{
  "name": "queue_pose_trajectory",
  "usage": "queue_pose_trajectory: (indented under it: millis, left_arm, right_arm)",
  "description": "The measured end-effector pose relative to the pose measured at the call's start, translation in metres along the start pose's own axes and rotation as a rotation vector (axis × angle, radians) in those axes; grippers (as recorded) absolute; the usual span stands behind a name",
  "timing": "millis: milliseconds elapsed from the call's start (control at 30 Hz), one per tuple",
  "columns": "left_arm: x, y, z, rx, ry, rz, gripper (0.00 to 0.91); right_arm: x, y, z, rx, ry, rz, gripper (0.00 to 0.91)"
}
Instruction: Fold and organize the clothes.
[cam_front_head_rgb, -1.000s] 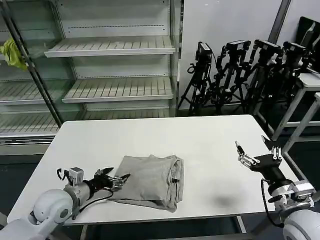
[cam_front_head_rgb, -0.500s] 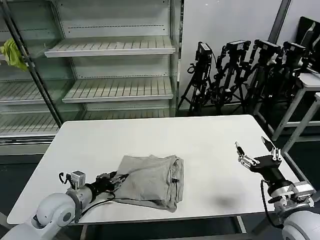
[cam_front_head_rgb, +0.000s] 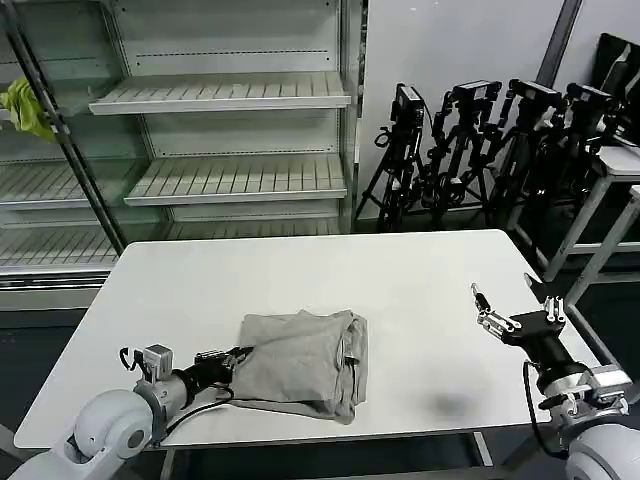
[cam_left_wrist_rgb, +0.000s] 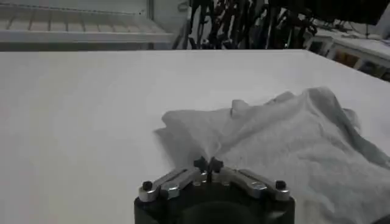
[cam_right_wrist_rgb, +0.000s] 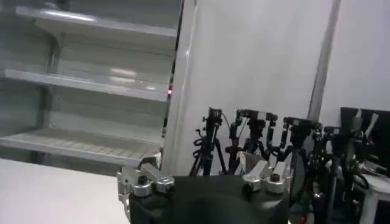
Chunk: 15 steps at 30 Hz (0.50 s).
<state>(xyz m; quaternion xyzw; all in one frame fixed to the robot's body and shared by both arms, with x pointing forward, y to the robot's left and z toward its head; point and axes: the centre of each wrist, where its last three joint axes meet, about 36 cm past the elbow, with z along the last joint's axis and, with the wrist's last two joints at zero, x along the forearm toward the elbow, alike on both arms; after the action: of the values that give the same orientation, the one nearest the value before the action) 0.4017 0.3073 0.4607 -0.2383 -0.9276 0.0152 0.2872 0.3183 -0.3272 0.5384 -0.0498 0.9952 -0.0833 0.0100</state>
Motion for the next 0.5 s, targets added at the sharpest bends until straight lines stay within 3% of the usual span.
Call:
queue_pose_trajectory:
  millis: [267,500]
  left_arm:
    - [0.008,0.008,-0.001,-0.012,0.002,-0.024,0.04]
    - [0.029,0.035,-0.01,-0.027,0.011,-0.096,0.04]
  right_arm:
    - [-0.002,-0.002,-0.003,0.003,-0.008,-0.001,0.907]
    - [-0.008,0.0,0.001,-0.008,-0.012,-0.009,0.907]
